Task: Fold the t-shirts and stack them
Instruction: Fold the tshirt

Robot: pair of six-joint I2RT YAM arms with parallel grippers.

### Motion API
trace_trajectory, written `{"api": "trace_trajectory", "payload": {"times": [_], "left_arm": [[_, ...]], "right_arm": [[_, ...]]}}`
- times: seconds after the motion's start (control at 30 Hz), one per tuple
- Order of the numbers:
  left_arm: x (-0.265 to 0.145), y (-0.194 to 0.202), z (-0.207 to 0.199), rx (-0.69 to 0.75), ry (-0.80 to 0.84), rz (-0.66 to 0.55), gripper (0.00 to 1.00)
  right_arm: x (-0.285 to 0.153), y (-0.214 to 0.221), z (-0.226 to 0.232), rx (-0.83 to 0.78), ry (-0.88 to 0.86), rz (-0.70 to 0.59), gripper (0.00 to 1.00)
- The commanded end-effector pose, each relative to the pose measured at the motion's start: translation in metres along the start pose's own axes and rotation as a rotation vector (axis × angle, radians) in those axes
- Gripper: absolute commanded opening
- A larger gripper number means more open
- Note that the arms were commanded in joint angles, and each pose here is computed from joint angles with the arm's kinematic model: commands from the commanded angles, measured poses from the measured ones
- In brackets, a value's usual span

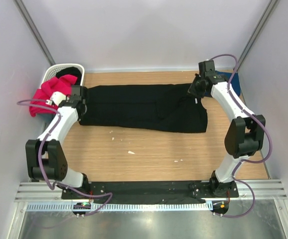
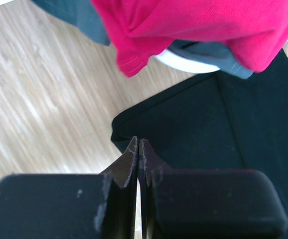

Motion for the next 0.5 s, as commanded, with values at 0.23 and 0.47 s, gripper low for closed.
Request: {"api": "trace_trajectory", "payload": {"times": [0.23,0.47], "left_arm": [[0.005,-0.036,-0.016,-0.059,-0.063,-0.122,0.00],[-0.001,-0.042,-0.022,-0.072,-0.039,-0.126,0.00]], "right_arm": [[-0.037,-0.055,0.054,-0.132,-0.220,-0.146,0.01],[-0.060,-0.041,0.063,-0.129,-0.295,-0.076,0.01]]}}
Point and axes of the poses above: each gripper's point midway between its finger pads, its own x axis out along the fingers, its own z axis along the line the jaws close on, y = z × x, the point moved 2 cm from there along -x, back along the fingers, and after that the axes turned 8 degrees about x, right-handed, at the moved point
